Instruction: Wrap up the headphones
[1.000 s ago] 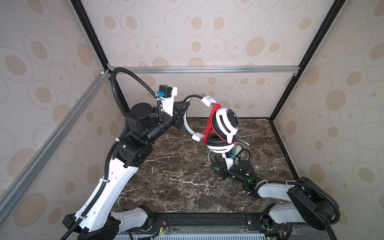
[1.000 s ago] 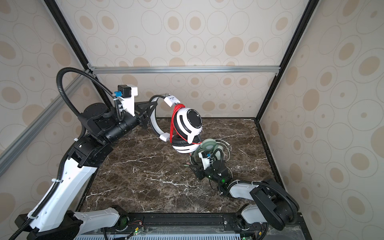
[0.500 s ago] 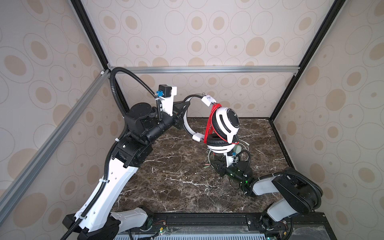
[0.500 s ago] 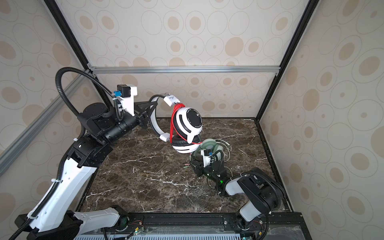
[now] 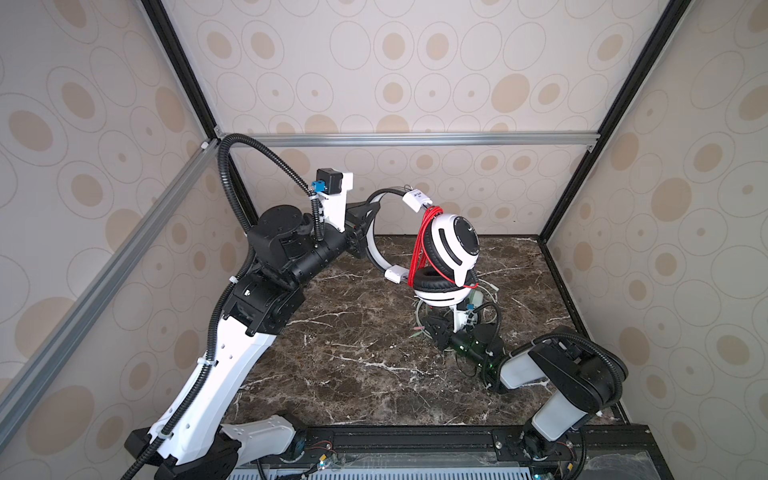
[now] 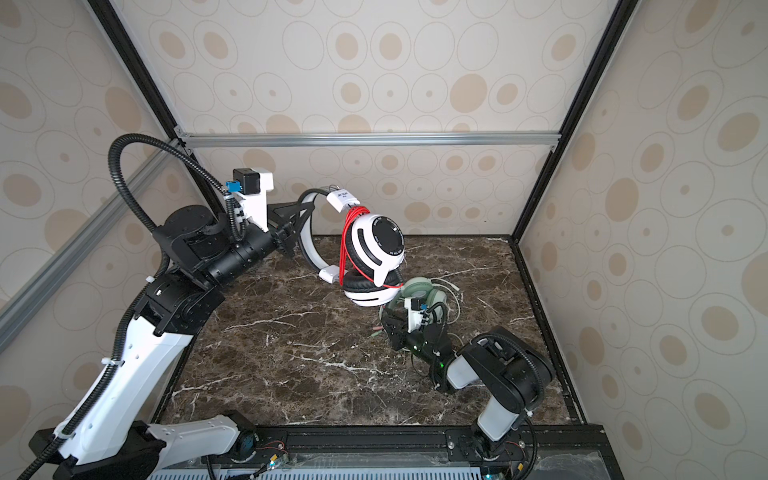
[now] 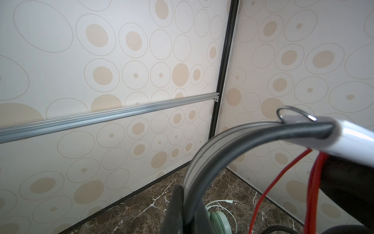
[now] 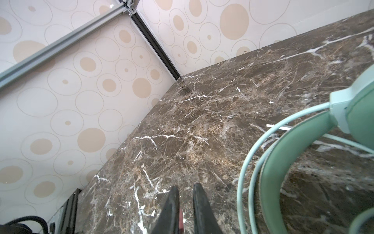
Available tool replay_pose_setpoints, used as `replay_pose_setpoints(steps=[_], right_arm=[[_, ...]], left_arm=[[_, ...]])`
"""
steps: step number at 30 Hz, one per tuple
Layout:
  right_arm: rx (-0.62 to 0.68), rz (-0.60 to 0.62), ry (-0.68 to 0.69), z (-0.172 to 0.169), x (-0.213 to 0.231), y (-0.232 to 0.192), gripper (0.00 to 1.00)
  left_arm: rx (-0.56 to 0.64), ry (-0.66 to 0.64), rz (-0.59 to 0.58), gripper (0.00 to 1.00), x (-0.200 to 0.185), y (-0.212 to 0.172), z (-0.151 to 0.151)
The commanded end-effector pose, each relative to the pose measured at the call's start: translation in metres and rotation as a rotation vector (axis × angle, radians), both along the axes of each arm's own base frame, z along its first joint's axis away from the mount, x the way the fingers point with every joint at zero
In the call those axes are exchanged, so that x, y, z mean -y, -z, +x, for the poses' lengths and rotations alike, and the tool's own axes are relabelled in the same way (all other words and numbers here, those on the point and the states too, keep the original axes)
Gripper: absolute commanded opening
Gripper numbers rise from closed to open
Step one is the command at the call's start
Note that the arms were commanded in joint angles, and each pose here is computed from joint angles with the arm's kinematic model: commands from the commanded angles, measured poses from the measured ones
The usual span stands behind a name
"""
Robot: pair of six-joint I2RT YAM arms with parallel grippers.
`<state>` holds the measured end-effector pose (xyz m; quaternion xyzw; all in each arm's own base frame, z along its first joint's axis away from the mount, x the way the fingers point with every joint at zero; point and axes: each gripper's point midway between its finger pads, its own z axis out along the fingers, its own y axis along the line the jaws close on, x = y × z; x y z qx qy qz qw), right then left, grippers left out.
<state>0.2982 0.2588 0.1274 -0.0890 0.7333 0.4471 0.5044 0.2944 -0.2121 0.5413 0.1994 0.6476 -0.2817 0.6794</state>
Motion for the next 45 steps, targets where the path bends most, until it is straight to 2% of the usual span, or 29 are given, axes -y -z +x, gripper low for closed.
replay_pose_setpoints(steps=[1,5,10,16,21,33,45], right_arm=[[0.031,0.020,0.016,0.002,0.003,-0.009,0.08],[0.001,-0.044,0.021,0.002,0.004,0.000,0.00],[-0.003,-0.169,0.039,-0.004,0.008,0.007,0.00],[0.015,-0.334,0.037,-0.019,0.007,0.015,0.00],[0.024,-0.375,0.024,-0.030,0.004,0.019,0.00],[0.088,-0.602,-0.048,-0.062,-0.029,0.018,0.00],[0.137,-0.736,-0.184,-0.115,-0.071,0.016,0.00]], left_arm=[[0.101,0.017,-0.145,0.00,-0.013,-0.053,-0.024],[0.064,-0.073,-0.220,0.00,-0.025,-0.057,-0.010],[0.028,-0.185,-0.316,0.00,-0.039,-0.053,0.009],[0.027,-0.285,-0.377,0.00,-0.051,-0.053,0.026],[0.044,-0.333,-0.404,0.00,-0.055,-0.057,0.037],[0.028,-0.503,-0.374,0.00,-0.081,-0.037,0.083],[-0.013,-0.723,-0.130,0.00,-0.110,0.028,0.136]])
